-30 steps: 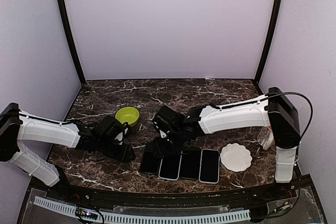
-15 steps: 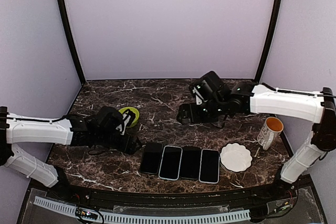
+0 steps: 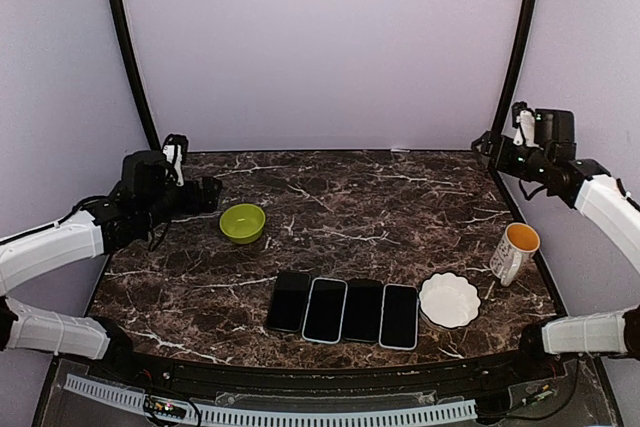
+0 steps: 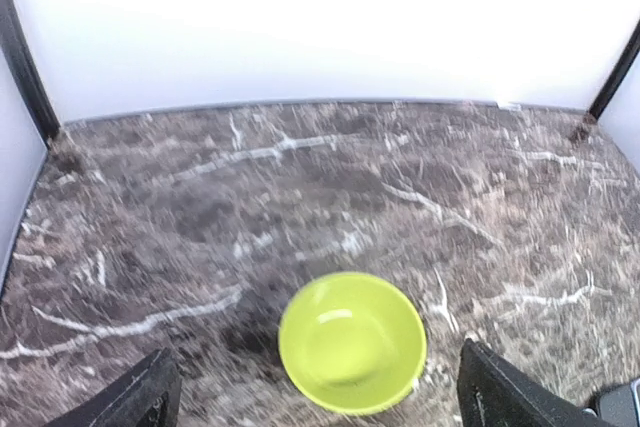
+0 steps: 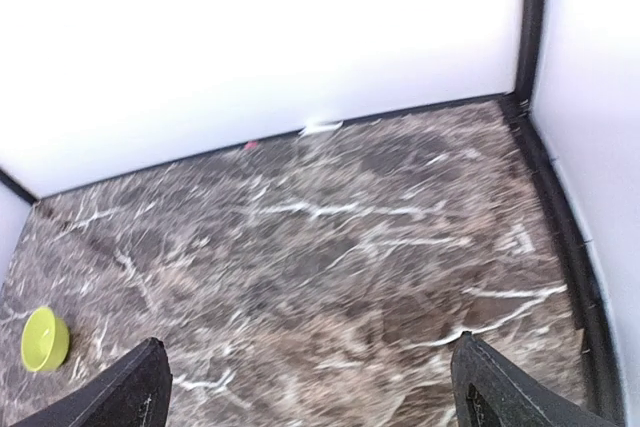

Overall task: Put the phone into the phone case
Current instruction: Reset both arms, then press the corner of the phone case at the top left corner of the phone case.

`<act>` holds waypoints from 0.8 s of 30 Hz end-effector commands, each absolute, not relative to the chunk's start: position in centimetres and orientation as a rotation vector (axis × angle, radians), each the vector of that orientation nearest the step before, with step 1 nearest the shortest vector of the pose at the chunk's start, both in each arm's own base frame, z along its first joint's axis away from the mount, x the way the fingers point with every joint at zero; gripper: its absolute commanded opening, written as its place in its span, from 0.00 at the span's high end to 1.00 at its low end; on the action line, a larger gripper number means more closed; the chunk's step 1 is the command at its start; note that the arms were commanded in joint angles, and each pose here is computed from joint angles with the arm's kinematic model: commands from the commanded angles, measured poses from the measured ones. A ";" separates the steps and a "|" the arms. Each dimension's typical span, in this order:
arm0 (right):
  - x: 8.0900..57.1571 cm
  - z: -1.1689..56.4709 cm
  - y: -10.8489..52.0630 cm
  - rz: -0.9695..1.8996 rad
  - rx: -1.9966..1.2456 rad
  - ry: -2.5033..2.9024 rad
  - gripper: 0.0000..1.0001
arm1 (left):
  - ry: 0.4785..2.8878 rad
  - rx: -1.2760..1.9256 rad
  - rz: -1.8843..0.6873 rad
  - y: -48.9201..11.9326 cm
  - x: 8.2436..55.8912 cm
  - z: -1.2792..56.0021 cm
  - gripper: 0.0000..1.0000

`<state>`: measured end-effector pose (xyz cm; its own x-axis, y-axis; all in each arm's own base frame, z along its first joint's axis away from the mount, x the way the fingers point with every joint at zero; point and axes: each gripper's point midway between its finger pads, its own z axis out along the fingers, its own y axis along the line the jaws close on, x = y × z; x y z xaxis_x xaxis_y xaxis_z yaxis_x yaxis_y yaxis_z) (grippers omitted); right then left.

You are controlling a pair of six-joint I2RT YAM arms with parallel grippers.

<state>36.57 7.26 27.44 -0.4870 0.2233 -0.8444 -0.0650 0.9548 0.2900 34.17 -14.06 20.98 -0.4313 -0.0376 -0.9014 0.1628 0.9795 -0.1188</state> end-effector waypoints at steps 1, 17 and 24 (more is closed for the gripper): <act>36.7 29.2 3.8 0.328 0.059 1.887 0.01 | 1.833 -0.009 -0.125 -9.4 36.8 25.6 0.01; 32.5 26.8 -4.8 0.005 0.232 1.432 0.02 | 1.611 -0.077 0.070 -0.4 37.5 20.0 0.01; 29.4 24.2 -6.0 -0.085 0.278 1.356 0.02 | 1.569 -0.046 0.067 1.1 37.6 19.0 0.01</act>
